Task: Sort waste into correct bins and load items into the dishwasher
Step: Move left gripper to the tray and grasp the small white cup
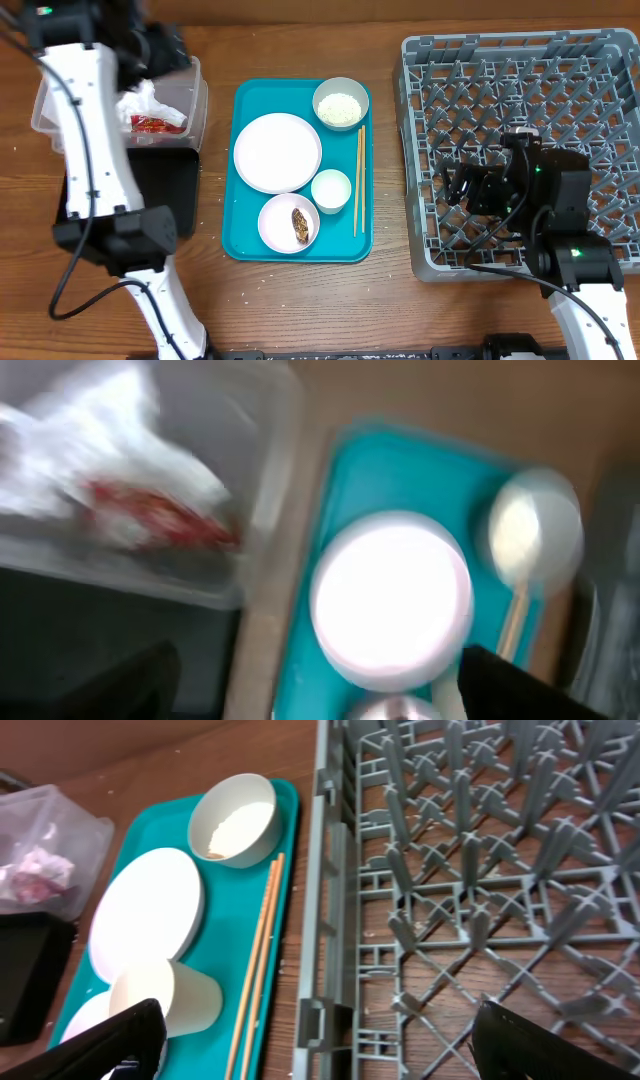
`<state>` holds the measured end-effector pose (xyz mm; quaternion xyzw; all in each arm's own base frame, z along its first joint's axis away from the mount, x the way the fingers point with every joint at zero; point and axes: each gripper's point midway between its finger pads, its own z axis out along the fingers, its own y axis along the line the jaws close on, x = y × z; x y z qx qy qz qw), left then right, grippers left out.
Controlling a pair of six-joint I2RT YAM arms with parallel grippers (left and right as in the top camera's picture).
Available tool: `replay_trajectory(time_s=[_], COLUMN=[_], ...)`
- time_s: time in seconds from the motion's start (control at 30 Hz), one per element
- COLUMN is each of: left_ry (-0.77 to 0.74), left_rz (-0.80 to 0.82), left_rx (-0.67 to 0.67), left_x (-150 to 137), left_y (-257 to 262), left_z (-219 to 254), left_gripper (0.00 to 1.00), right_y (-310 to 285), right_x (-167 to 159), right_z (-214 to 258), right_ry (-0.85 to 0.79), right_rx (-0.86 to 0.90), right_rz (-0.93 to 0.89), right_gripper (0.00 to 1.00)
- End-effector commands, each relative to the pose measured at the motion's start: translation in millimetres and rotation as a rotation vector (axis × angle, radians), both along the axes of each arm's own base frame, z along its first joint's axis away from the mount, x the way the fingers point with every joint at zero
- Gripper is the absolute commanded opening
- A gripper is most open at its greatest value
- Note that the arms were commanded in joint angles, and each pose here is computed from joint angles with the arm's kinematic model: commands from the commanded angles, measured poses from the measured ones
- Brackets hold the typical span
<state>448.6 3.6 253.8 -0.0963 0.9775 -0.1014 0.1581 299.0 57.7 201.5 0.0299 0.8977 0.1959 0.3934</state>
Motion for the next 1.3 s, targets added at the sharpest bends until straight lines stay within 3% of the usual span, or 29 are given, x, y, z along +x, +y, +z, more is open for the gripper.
replay_trajectory(time_s=[0.0,0.17,0.27,0.47,0.7,1.13,1.23,1.27], left_ry=[0.122,0.286,0.384,0.409,0.407,0.422,0.419,0.415], left_rz=[-0.265,-0.431,-0.490,-0.513,-0.580,-0.595,-0.592,-0.588], left_rx=[-0.058,-0.052,-0.045,0.108,0.123,0.106,0.104,0.104], left_x=[-15,-48,-71,-83,-92,-100,-100,-99], left_y=[-63,-122,-147,-172,-198,-205,-206,-206], left_z=[-37,-79,-101,-126,-168,-200,-204,-204], left_gripper=[0.82,0.80,0.64,0.69,0.66,0.22,0.04,0.04], right_y=[6,5,5,5,5,2,2,2], right_x=[-2,-3,-4,-5,-7,-9,-9,-9], right_z=[24,27,26,24,21,16,16,16], right_ry=[-0.067,-0.081,-0.076,-0.068,-0.050,-0.031,-0.029,-0.029], right_rx=[0.019,0.015,0.012,0.008,0.007,-0.004,-0.004,-0.004], right_rz=[0.029,0.026,0.028,0.026,0.027,0.012,0.012,0.012], right_gripper=[1.00,1.00,1.00,1.00,1.00,1.00,1.00,1.00])
